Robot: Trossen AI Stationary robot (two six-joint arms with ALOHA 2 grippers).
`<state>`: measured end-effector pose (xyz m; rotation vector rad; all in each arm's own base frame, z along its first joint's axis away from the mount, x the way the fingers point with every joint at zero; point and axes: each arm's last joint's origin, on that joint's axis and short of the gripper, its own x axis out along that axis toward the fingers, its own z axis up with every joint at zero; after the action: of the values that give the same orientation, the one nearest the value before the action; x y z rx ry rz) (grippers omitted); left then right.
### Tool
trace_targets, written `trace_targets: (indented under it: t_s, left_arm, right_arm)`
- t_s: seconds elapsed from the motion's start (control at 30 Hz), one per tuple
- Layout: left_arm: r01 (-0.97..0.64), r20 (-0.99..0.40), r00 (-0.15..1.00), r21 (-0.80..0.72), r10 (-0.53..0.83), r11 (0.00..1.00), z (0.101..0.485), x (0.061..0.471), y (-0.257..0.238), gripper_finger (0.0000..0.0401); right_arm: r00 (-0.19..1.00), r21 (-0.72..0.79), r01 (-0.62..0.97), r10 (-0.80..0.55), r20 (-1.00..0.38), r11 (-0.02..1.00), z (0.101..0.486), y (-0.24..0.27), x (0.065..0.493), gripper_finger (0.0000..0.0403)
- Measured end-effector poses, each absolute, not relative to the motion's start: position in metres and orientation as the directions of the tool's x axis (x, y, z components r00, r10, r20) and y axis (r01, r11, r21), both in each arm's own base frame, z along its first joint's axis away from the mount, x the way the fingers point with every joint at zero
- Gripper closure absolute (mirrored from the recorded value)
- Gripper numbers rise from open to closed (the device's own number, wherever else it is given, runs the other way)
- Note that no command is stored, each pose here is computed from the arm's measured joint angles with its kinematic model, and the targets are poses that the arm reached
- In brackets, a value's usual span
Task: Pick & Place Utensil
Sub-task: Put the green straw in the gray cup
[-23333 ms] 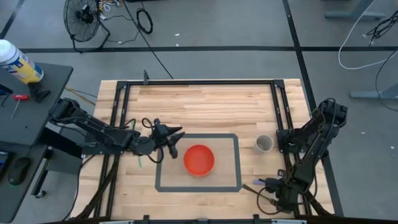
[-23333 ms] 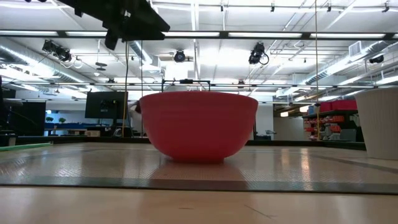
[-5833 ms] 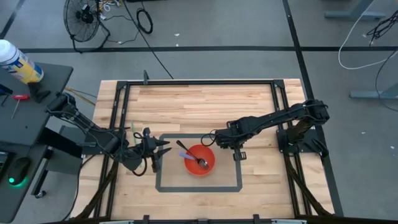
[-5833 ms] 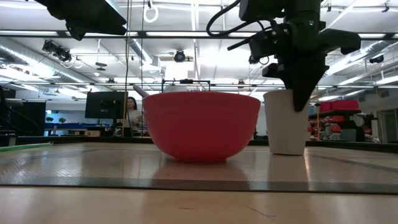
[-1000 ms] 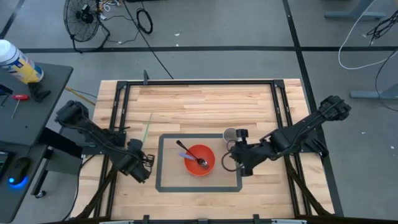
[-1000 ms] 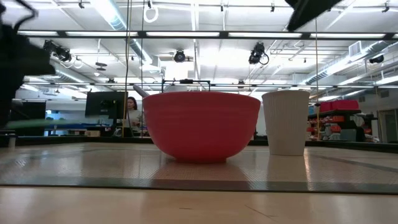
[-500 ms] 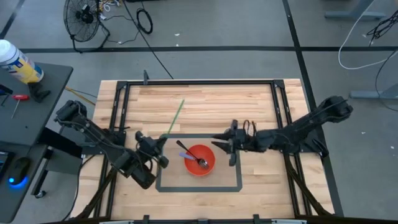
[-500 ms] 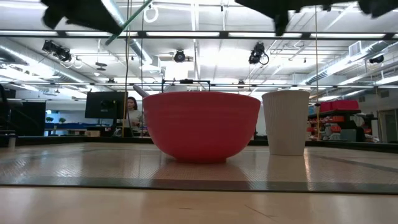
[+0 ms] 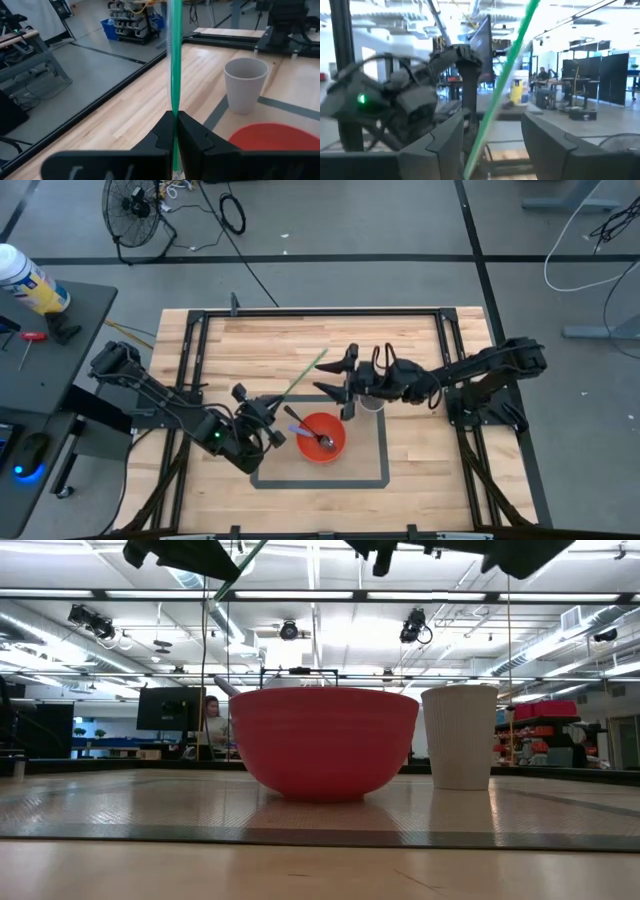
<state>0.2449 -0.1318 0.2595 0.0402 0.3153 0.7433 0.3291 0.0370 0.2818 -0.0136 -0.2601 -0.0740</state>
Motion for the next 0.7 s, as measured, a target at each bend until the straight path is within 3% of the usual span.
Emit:
trace_targets:
  t_s: [0.27, 0.47, 0.7]
  left_arm:
    - [-0.672, -0.254, 0.685, 0.144, 0.683, 0.727, 0.26, 0.246, -0.13, 0.0383]
    - [-0.676, -0.253, 0.682, 0.141, 0.687, 0.723, 0.261, 0.247, -0.129, 0.0383]
    - [-0.676, -0.253, 0.683, 0.137, 0.686, 0.724, 0.261, 0.247, -0.129, 0.0382]
  right_arm:
    - [0.96, 0.061, -0.045, 0.026, 0.28, 0.997, 0.296, 0.029, 0.336, 0.0216]
    - [0.953, 0.113, 0.039, -0.071, 0.294, 0.993, 0.307, 0.02, 0.339, 0.022]
    - [0.951, 0.125, -0.025, -0.014, 0.308, 0.992, 0.312, 0.017, 0.341, 0.0221]
